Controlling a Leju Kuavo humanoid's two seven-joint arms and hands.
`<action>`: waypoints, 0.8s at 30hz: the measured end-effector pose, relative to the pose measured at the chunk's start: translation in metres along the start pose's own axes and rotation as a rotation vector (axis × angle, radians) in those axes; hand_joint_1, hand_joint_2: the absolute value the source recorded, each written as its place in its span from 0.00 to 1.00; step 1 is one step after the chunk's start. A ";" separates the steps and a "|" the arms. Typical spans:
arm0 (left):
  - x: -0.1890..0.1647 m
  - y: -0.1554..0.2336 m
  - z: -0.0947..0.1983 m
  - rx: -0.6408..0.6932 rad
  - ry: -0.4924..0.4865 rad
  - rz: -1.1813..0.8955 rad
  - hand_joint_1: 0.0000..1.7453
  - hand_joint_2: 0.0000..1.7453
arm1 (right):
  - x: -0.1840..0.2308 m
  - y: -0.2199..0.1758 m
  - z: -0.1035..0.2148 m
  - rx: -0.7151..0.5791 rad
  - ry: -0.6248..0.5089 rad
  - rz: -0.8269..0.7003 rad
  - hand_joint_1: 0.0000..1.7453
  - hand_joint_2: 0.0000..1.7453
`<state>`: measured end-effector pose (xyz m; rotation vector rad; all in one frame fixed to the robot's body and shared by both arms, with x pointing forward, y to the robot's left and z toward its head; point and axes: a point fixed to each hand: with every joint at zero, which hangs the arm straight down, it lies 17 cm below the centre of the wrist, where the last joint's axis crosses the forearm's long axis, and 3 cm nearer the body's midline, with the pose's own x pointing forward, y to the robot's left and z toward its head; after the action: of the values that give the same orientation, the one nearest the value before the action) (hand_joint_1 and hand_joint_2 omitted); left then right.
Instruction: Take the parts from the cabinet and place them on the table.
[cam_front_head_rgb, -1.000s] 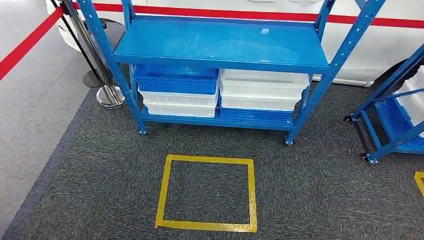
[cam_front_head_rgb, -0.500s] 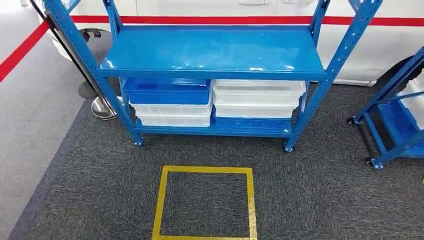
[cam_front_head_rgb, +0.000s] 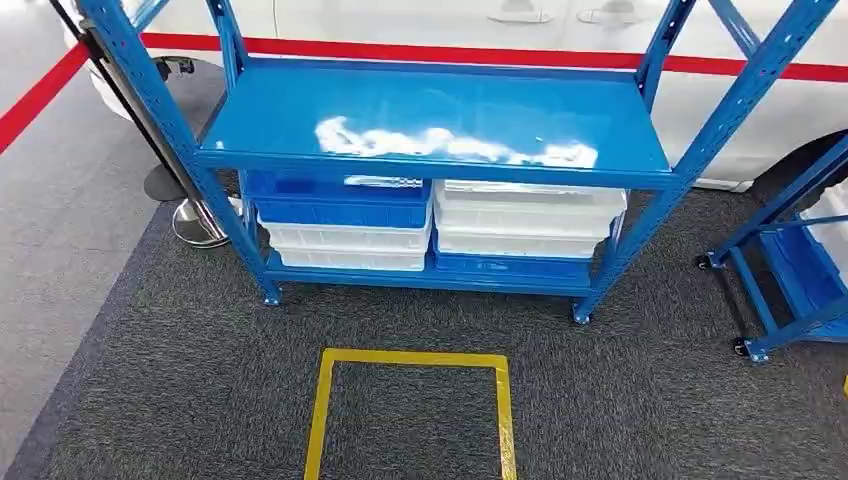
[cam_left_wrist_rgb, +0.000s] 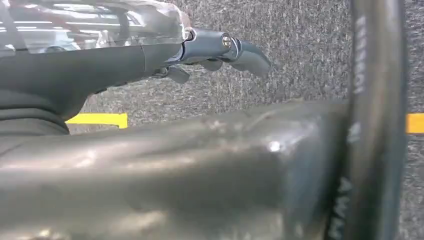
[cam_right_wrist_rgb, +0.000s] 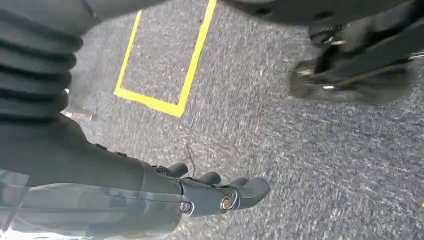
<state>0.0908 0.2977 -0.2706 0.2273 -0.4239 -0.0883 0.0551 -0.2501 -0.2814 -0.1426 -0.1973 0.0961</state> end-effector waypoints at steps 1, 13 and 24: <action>-0.002 0.000 0.001 0.000 0.003 0.000 0.00 0.00 | -0.001 0.000 0.000 -0.001 0.001 0.000 0.00 1.00; 0.005 0.000 -0.001 0.000 -0.006 0.005 0.00 0.00 | 0.000 -0.001 0.000 0.000 0.001 -0.005 0.00 1.00; 0.001 0.000 0.000 0.002 0.000 0.000 0.00 0.00 | 0.010 -0.001 -0.001 0.005 -0.020 -0.019 0.00 0.00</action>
<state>0.0920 0.2972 -0.2705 0.2291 -0.4243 -0.0877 0.0648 -0.2498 -0.2802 -0.1348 -0.2180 0.0791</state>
